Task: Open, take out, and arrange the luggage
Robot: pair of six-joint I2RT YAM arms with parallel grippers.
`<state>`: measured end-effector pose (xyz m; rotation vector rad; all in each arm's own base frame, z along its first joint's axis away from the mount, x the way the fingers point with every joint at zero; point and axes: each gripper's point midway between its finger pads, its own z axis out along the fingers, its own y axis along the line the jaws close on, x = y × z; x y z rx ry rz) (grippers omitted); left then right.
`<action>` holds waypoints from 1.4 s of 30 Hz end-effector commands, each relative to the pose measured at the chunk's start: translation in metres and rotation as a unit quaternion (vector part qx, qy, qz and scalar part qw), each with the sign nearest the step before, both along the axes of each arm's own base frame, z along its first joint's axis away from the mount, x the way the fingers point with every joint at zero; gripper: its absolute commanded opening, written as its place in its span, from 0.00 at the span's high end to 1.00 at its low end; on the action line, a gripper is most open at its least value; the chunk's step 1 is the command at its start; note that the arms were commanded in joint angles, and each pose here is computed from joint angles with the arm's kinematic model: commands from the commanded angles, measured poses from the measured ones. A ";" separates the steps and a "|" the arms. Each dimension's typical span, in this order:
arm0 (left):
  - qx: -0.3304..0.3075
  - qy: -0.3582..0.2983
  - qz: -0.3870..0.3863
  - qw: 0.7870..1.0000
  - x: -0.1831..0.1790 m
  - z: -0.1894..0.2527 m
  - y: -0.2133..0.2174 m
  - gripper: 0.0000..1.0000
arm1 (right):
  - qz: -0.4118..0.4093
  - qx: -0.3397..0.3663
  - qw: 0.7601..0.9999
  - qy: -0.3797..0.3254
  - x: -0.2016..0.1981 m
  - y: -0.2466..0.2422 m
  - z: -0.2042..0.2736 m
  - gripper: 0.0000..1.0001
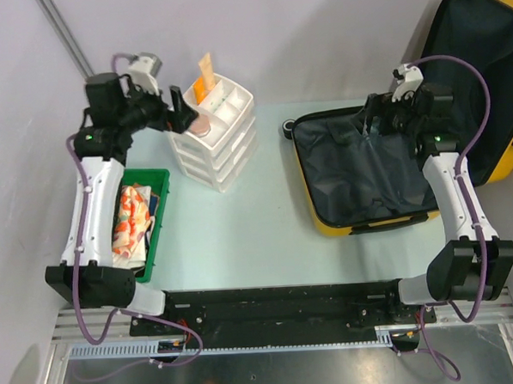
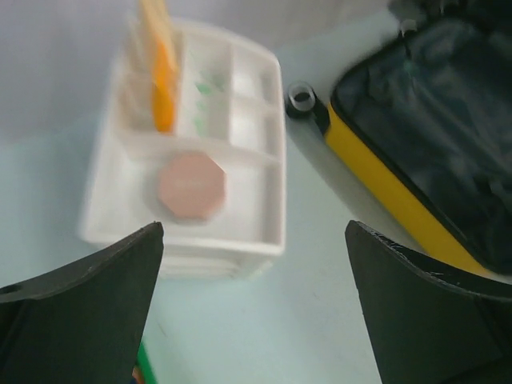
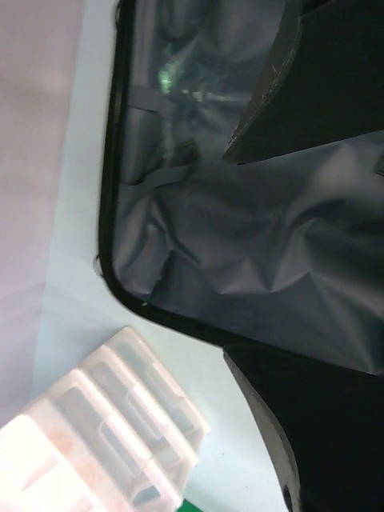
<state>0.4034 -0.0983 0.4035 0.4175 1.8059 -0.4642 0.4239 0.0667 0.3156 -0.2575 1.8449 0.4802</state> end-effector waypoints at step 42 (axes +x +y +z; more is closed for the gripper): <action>0.174 0.073 -0.029 0.982 0.003 -0.099 -0.100 0.33 | 0.000 -0.092 0.996 0.013 -0.130 0.017 -0.049 0.00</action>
